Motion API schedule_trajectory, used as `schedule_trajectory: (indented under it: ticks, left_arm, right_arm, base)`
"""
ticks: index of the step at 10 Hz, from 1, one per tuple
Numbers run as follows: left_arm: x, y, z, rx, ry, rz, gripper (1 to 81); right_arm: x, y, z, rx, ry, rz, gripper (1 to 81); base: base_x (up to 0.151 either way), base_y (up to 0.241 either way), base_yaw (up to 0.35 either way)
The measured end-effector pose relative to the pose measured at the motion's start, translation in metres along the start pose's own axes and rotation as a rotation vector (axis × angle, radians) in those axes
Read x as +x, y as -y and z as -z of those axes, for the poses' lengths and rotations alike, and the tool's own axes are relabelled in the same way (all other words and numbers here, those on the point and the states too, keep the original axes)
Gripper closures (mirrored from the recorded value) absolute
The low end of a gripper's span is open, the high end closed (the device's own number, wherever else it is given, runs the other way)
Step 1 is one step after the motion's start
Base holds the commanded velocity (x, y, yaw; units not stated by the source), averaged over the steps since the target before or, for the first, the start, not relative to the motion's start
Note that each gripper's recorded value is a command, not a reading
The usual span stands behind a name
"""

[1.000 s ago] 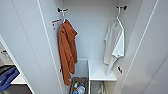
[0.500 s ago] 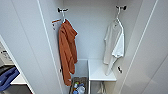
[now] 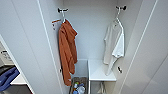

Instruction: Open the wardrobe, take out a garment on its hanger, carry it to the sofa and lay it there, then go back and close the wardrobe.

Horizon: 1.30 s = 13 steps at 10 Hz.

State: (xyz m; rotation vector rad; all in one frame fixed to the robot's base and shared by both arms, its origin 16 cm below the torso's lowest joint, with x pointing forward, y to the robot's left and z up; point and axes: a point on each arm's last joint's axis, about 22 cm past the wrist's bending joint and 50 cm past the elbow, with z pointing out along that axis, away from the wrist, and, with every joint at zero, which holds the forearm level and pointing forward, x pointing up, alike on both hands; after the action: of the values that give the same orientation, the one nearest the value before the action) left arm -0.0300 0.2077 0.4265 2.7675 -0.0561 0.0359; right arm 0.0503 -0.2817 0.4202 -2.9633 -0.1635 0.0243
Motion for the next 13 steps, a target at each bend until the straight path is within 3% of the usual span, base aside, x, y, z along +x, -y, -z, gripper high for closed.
schedule_trajectory:
  ticks: [2, 4, 5, 7, 8, 10, 13]
  left_arm:
    - [-0.004, -0.013, -0.005, -0.008, 0.016, 0.009, 1.0]
    - [-0.025, -0.002, -0.004, 0.046, 0.109, 0.012, 1.0]
    - [-0.034, 0.013, 0.001, 0.079, 0.143, 0.014, 1.0]
    - [-0.035, 0.034, 0.008, 0.109, 0.149, 0.003, 1.0]
    - [-0.034, 0.03, 0.007, 0.102, 0.15, -0.021, 1.0]
    - [-0.03, 0.011, 0.0, 0.069, 0.15, -0.139, 1.0]
    - [-0.022, 0.012, -0.001, 0.06, 0.142, -0.209, 1.0]
  right_arm:
    - [-0.056, 0.057, -0.01, 0.092, 0.04, -0.03, 1.0]
    - [-0.078, 0.097, -0.014, 0.152, 0.056, -0.074, 1.0]
    - [-0.081, 0.104, -0.014, 0.162, 0.058, -0.088, 1.0]
    - [-0.081, 0.1, -0.014, 0.152, 0.067, -0.116, 1.0]
    - [-0.085, 0.098, -0.014, 0.146, 0.082, -0.115, 1.0]
    - [-0.096, 0.095, -0.013, 0.146, 0.12, -0.078, 1.0]
    - [-0.088, 0.097, -0.013, 0.172, 0.087, -0.132, 1.0]
  base:
    - [0.0, 0.0, 0.0]
    - [0.0, 0.0, 0.0]
    - [0.0, 0.0, 0.0]
    - [0.0, 0.0, 0.0]
    - [0.0, 0.0, 0.0]
    - [0.0, 0.0, 0.0]
    - [0.0, 0.0, 0.0]
